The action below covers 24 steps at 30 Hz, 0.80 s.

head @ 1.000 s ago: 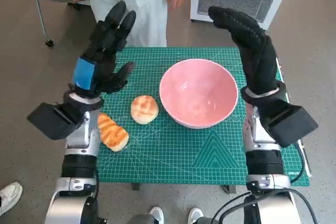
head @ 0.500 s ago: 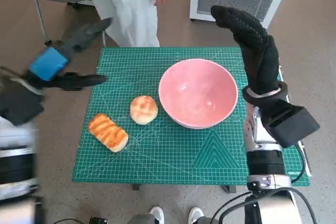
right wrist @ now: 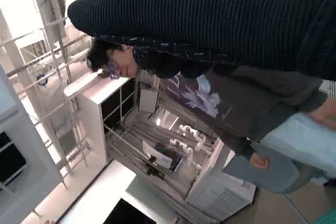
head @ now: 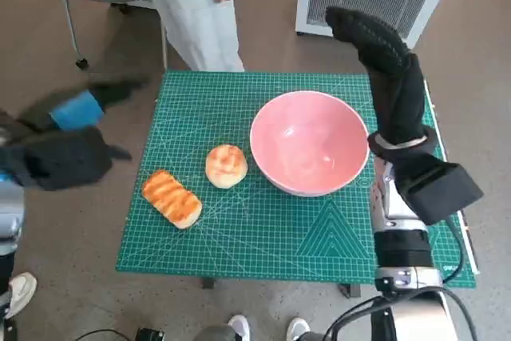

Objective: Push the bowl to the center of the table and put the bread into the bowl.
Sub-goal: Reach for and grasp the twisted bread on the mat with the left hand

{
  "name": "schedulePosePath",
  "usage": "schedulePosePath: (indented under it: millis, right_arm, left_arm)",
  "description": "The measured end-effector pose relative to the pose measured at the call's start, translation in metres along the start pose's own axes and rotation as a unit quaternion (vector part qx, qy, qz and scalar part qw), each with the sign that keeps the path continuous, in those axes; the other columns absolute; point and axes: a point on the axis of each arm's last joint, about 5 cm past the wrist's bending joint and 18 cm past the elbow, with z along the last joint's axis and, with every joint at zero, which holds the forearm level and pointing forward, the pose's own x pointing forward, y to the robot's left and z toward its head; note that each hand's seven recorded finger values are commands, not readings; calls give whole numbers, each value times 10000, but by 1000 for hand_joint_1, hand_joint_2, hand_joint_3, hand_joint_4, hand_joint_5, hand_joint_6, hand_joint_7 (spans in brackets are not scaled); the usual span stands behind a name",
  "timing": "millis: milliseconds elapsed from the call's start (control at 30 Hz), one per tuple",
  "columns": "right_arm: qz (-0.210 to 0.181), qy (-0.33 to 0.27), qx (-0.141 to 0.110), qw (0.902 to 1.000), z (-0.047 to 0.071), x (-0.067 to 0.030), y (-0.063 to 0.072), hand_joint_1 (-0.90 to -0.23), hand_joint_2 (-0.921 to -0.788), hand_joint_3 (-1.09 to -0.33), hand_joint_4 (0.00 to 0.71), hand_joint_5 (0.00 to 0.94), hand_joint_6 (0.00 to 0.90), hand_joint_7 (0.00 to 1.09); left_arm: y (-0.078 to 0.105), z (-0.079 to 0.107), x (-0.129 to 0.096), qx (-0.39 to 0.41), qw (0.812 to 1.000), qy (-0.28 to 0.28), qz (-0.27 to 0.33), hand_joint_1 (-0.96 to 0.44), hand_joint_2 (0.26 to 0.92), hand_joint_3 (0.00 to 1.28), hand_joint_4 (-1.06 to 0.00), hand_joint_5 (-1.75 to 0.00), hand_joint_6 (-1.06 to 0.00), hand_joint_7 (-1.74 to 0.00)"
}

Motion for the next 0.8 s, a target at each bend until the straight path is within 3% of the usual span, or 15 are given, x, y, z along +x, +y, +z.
schedulePosePath:
  millis: [233, 533, 800]
  right_arm:
    - [-23, 19, 16, 10000, -4, -11, -3, -763, -921, -794, 285, 14, 25, 704]
    - [-26, 29, 4, 10000, 3, -8, -12, -778, -921, -789, 283, 12, 25, 696]
    - [-11, 33, -72, 10000, 13, -15, -66, -778, -921, -786, 284, 11, 29, 690]
  left_arm:
    - [-168, 7, 31, 262, 9983, -345, -393, -186, 706, 3, -149, -2, -252, -47]
    - [-324, -9, 111, 508, 9948, -307, -825, -224, 708, 3, -151, -1, -260, -27]
    - [-593, -93, 244, 569, 9902, -364, -1220, -260, 710, 2, -153, -1, -271, -18]
